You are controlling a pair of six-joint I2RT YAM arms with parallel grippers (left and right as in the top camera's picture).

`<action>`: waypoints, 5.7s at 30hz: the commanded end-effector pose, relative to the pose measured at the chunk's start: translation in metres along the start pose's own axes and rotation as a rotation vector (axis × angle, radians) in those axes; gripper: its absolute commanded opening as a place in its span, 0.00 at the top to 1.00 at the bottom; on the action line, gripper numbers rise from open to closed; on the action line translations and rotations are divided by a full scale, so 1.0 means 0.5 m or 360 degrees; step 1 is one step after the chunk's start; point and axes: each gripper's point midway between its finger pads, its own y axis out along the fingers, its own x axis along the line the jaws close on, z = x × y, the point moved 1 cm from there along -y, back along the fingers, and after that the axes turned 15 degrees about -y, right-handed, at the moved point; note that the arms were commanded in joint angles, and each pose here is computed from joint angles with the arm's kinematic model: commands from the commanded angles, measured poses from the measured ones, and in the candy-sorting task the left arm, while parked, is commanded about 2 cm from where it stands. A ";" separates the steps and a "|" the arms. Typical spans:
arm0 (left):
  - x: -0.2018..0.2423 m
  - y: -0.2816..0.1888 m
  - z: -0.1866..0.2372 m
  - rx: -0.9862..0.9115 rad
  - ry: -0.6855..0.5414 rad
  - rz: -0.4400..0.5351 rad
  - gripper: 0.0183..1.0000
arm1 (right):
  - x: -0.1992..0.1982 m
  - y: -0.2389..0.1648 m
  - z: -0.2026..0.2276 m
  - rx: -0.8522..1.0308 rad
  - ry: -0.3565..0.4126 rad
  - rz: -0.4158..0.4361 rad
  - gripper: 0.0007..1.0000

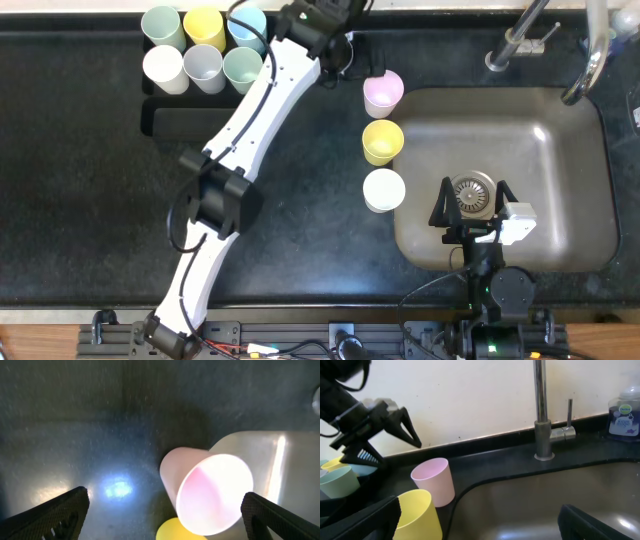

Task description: Store Cups

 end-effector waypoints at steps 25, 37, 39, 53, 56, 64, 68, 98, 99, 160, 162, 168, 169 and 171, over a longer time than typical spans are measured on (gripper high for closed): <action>0.023 0.087 0.039 0.0150 -0.0077 -0.0085 0.25 | 0.002 0.001 0.007 0.0001 0.0007 -0.0008 0.00; -0.023 -0.022 -0.082 -0.0150 -0.0110 0.0178 0.98 | 0.002 0.001 0.007 0.0001 0.0007 -0.0008 0.00; -0.013 -0.095 -0.121 -0.0258 -0.0145 0.0208 0.98 | 0.002 0.001 0.007 0.0001 0.0007 -0.0008 0.00; 0.369 -0.398 -0.104 -0.0383 -0.0793 -0.0347 0.98 | 0.002 0.001 0.007 0.0001 0.0007 -0.0008 0.00; 0.456 -0.366 -0.097 -0.0381 -0.0971 -0.0337 0.98 | 0.002 0.001 0.007 0.0001 0.0007 -0.0007 0.00; 0.632 -0.320 -0.067 -0.0305 -0.1364 -0.0531 0.98 | 0.002 0.001 0.007 0.0001 0.0007 -0.0008 0.00; 0.658 -0.329 -0.072 -0.0348 -0.1376 -0.0592 0.98 | 0.002 0.001 0.007 0.0001 0.0007 -0.0008 0.00; 0.740 -0.264 -0.119 -0.0370 -0.1501 -0.0635 0.98 | 0.002 0.001 0.007 0.0001 0.0007 -0.0008 0.00; 0.742 -0.260 -0.118 -0.0362 -0.1503 -0.0642 0.98 | 0.002 0.001 0.007 0.0001 0.0007 -0.0008 0.00; 0.045 -0.029 0.225 0.0117 -0.0157 -0.0027 0.00 | 0.002 0.001 0.007 0.0001 0.0007 -0.0007 0.00; 0.053 -0.010 0.227 0.0125 -0.0157 -0.0061 0.00 | 0.002 0.001 0.007 0.0001 0.0007 -0.0008 0.01; 0.060 0.003 0.228 0.0131 -0.0161 -0.0087 0.00 | 0.002 0.001 0.007 0.0001 0.0007 -0.0007 0.00; 0.060 0.003 0.227 0.0131 -0.0161 -0.0087 0.00 | 0.002 0.001 0.007 0.0001 0.0007 -0.0008 0.00; 0.061 0.003 0.226 0.0127 -0.0162 -0.0089 0.03 | 0.002 0.001 0.007 0.0001 0.0007 -0.0008 0.00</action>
